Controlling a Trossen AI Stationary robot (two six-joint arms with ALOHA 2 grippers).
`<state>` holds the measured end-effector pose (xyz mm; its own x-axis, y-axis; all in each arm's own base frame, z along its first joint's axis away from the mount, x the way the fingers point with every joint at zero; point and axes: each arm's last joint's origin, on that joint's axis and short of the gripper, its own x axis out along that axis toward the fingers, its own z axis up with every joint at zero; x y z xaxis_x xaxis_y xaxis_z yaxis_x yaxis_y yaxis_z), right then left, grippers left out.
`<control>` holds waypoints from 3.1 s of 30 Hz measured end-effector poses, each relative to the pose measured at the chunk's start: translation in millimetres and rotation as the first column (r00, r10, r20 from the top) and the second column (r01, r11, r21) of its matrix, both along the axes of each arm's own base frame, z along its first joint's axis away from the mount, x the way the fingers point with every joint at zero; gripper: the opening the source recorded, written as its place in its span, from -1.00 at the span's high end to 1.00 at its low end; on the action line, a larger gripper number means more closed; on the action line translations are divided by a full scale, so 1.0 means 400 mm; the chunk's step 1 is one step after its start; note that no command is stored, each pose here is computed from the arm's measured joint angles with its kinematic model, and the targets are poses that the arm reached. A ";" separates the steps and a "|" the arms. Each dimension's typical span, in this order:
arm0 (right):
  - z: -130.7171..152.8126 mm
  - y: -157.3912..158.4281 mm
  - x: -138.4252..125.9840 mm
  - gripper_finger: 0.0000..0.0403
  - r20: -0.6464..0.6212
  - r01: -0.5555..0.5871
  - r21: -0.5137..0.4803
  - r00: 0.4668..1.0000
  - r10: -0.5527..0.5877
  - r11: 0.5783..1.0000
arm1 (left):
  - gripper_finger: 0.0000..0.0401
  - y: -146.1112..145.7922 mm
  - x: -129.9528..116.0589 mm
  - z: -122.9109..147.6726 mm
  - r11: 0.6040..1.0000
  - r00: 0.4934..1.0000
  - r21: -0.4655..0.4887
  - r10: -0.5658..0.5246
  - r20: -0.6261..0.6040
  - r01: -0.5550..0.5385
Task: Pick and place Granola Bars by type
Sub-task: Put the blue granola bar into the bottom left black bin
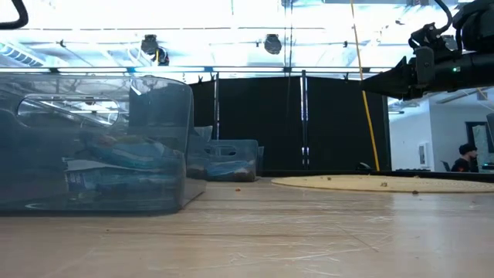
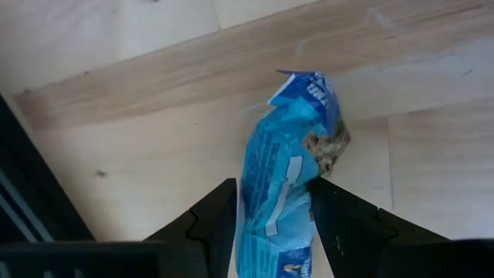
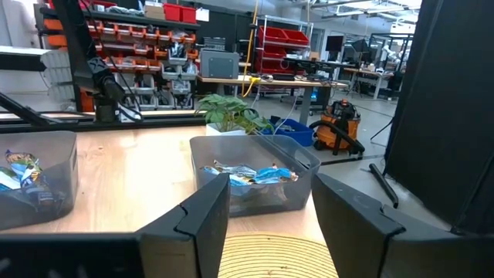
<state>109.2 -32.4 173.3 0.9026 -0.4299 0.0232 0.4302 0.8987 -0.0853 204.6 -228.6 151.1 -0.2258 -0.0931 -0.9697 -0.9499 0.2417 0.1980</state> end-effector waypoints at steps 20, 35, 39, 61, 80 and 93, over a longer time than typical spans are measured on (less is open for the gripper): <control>0.000 0.000 0.000 0.12 0.000 -0.001 0.000 1.000 0.001 1.000 | 0.66 0.002 0.012 -0.005 0.996 0.991 0.086 -0.041 0.128 0.030; 0.000 0.000 0.000 0.12 0.000 0.000 0.000 1.000 0.000 1.000 | 0.93 0.082 -0.007 0.113 0.896 0.893 0.383 -0.346 0.287 0.224; 0.000 0.000 0.000 0.11 0.000 0.000 0.000 1.000 0.000 1.000 | 0.93 0.131 -0.019 0.187 0.795 0.799 0.567 -0.478 0.365 0.216; 0.000 0.000 0.000 0.12 0.000 -0.001 0.000 1.000 0.001 1.000 | 0.94 0.266 0.217 0.239 0.551 0.413 0.727 -0.822 0.391 0.409; 0.000 0.000 0.000 0.11 0.000 0.000 0.000 1.000 0.000 1.000 | 0.94 0.242 0.234 0.186 0.668 0.451 0.576 -0.743 0.494 0.471; 0.000 0.000 0.000 0.11 0.000 0.000 0.000 1.000 0.000 1.000 | 0.94 0.221 0.213 0.177 0.732 0.494 0.442 -0.678 0.544 0.517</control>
<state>109.3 -32.4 173.4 0.9028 -0.4295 0.0233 0.4299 0.8989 -0.0852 289.9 -140.2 222.0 0.5175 0.0240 -0.8554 -0.4828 0.8335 -0.2688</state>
